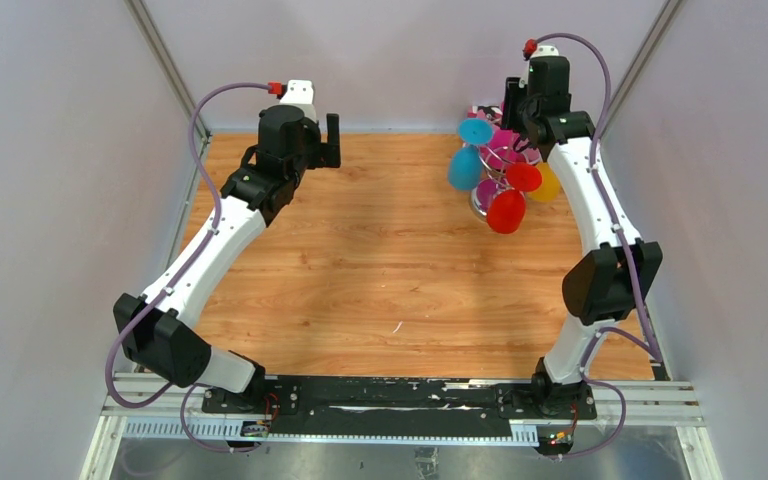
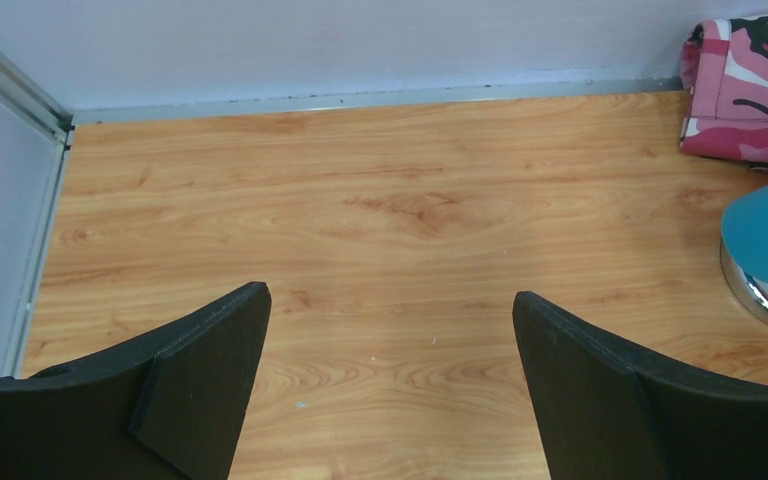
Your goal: Take the wine glass off the wine glass rack
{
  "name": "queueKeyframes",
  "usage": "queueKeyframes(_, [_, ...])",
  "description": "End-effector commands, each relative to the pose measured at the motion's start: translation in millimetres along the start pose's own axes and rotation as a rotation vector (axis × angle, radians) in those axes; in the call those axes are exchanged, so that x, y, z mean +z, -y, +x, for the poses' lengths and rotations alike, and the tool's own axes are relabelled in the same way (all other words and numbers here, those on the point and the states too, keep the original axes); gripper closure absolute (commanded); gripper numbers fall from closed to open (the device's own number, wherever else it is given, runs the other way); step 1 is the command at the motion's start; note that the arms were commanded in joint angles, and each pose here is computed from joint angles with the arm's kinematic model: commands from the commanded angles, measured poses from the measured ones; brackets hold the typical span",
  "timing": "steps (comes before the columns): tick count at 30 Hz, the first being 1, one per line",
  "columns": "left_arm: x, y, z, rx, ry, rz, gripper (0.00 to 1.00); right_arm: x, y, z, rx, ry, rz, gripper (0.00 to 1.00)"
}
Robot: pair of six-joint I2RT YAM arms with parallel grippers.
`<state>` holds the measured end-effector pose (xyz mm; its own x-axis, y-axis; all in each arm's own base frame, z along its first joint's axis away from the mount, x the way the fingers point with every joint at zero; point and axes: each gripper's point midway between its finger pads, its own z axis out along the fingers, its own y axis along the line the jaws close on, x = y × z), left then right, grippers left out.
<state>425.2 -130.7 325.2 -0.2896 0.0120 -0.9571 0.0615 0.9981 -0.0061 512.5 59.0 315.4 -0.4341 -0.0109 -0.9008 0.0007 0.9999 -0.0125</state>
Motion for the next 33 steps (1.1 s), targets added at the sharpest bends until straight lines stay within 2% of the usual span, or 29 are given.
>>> queueKeyframes(1, [4.3, -2.0, 3.3, -0.002, 0.005, -0.014, 0.03, 2.5, 2.8, -17.8, 0.019, 0.042, 0.002, 0.52])
queueKeyframes(6, [7.0, -1.4, 6.7, 0.000, -0.003, -0.015, 0.03, 6.9, 1.9, -15.6, 0.019, 0.034, 0.002, 0.55])
queueKeyframes(15, [8.5, 0.3, 8.9, -0.002, -0.007, -0.008, 0.03, 11.7, 1.9, -8.8, 0.017, 0.013, 0.005, 0.83])
queueKeyframes(18, [8.2, 0.7, 8.5, -0.007, -0.003, -0.006, 0.03, 10.3, 2.0, -10.1, 0.019, 0.016, 0.006, 1.00])
queueKeyframes(33, [0.6, -6.7, -0.8, -0.015, 0.031, -0.034, 0.03, -17.0, -24.5, -39.9, 0.006, 0.076, -0.063, 1.00])
